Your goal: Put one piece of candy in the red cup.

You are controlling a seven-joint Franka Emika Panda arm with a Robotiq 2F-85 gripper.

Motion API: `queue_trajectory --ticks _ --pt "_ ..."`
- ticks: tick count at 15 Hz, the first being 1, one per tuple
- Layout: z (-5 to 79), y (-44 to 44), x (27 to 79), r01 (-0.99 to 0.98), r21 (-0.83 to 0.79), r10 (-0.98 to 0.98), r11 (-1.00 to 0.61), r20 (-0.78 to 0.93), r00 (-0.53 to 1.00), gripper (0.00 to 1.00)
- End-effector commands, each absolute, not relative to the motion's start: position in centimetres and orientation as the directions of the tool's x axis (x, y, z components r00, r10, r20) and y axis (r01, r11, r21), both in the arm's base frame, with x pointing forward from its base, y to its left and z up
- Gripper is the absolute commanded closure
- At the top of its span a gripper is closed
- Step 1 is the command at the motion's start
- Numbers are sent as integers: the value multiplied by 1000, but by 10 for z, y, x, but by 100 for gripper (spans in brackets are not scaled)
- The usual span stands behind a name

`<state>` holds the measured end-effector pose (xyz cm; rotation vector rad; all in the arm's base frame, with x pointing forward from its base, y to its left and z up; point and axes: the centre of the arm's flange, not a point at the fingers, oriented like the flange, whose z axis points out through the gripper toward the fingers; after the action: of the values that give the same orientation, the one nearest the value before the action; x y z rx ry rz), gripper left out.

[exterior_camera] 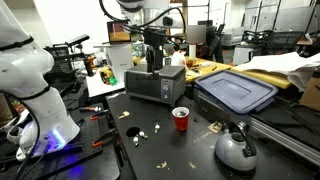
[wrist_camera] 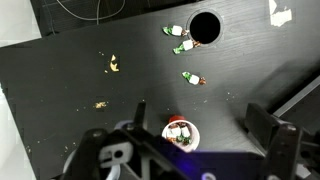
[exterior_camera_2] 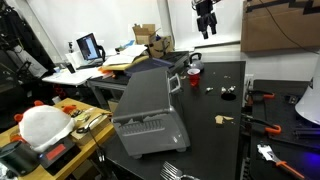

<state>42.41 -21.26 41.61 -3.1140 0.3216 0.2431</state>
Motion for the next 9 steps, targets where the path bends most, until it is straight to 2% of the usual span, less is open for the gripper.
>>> queue_trajectory --ticks 1,9 --pt "431 -212 413 -172 -1 -169 -985 -169 971 0" --pt "430 -219 413 -87 -13 -84 -996 -153 985 0"
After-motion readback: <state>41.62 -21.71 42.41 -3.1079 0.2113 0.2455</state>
